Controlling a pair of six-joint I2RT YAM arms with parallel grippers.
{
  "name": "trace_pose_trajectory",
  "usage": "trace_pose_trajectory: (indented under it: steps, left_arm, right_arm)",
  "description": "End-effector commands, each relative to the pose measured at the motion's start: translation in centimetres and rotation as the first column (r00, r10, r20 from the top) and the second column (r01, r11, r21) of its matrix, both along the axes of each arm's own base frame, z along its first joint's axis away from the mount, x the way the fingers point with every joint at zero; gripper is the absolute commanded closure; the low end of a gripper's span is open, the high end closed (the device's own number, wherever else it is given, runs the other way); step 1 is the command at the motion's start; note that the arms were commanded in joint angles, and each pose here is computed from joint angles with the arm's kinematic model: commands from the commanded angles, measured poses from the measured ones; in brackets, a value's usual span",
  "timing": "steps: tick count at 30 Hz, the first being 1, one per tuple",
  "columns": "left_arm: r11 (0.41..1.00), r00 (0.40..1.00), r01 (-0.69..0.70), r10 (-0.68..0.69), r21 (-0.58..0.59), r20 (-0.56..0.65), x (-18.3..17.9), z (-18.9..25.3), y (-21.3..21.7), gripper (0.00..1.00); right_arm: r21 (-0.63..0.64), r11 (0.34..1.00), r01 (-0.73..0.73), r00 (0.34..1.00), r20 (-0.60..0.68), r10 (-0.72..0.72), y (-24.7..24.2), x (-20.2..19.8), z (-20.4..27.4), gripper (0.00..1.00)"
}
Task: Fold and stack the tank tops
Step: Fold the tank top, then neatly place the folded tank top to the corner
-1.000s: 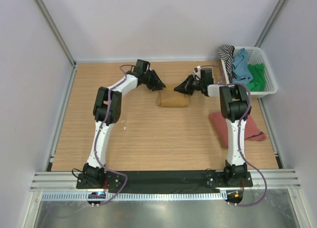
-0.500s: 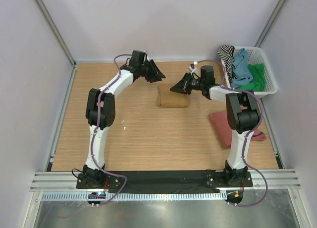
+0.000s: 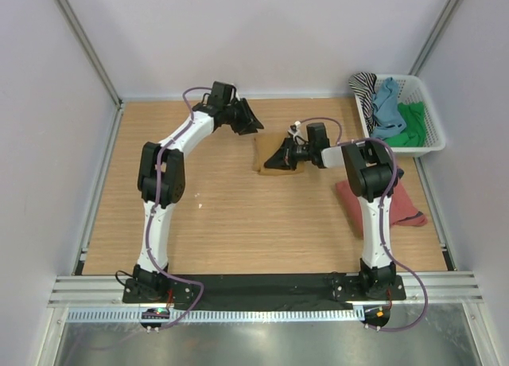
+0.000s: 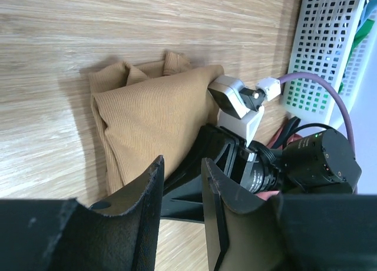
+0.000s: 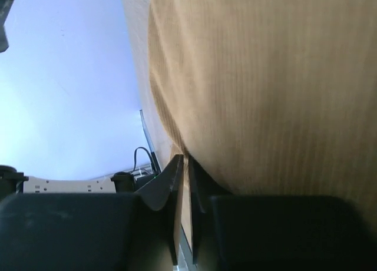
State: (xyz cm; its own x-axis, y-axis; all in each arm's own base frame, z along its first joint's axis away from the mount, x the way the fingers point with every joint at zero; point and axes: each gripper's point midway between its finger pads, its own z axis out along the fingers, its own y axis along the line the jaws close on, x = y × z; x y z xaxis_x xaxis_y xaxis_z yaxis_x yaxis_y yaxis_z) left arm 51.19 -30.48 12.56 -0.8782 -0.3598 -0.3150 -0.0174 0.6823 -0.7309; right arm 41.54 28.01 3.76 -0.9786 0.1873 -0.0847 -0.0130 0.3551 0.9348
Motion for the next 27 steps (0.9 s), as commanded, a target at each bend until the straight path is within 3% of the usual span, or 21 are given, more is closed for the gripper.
trace_pose_trajectory:
  steps: [1,4,6,11,16,20,23,27]
  left_arm:
    - [1.000,0.999,0.017,-0.017,0.007,0.051,0.5,1.7,0.1,0.67]
    - [1.000,0.999,0.019,-0.020,0.019,0.045,0.0,1.6,0.4,0.65]
    - [0.999,0.999,0.010,-0.011,0.034,0.042,-0.6,1.6,0.9,0.63]
    - [0.998,1.000,-0.012,0.011,0.066,0.019,-2.3,1.1,1.8,0.38]
    - [0.995,1.000,-0.030,0.030,0.093,0.009,-3.7,0.2,1.9,0.29]
    - [0.996,0.999,-0.033,0.034,0.084,-0.009,-4.1,-0.5,0.6,0.25]
    - [0.997,0.999,-0.028,0.030,0.079,-0.024,-4.4,-1.3,-0.6,0.25]
    - [0.996,0.997,-0.034,0.039,0.085,-0.061,-4.8,-2.8,-1.5,0.25]
  right_arm:
    - [-0.043,0.998,0.035,0.999,0.005,-0.034,-0.7,0.4,-0.5,0.83]
    - [-0.072,0.996,0.042,0.994,0.099,-0.035,-1.1,0.8,2.9,0.57]
    - [-0.109,0.992,0.066,0.985,0.164,-0.048,-1.6,1.3,5.3,0.47]
    - [-0.265,0.951,0.161,0.971,0.215,-0.105,-4.7,2.5,7.4,0.35]
    - [-0.369,0.894,0.254,0.944,0.297,-0.145,-8.0,4.7,8.6,0.22]
    - [-0.586,0.735,0.341,0.935,0.291,-0.202,-12.4,6.2,5.8,0.20]
    - [-0.621,0.715,0.322,0.945,0.256,-0.204,-13.1,6.8,4.0,0.29]
    - [-0.635,0.720,0.280,0.960,0.204,-0.193,-12.8,7.3,1.6,0.28]
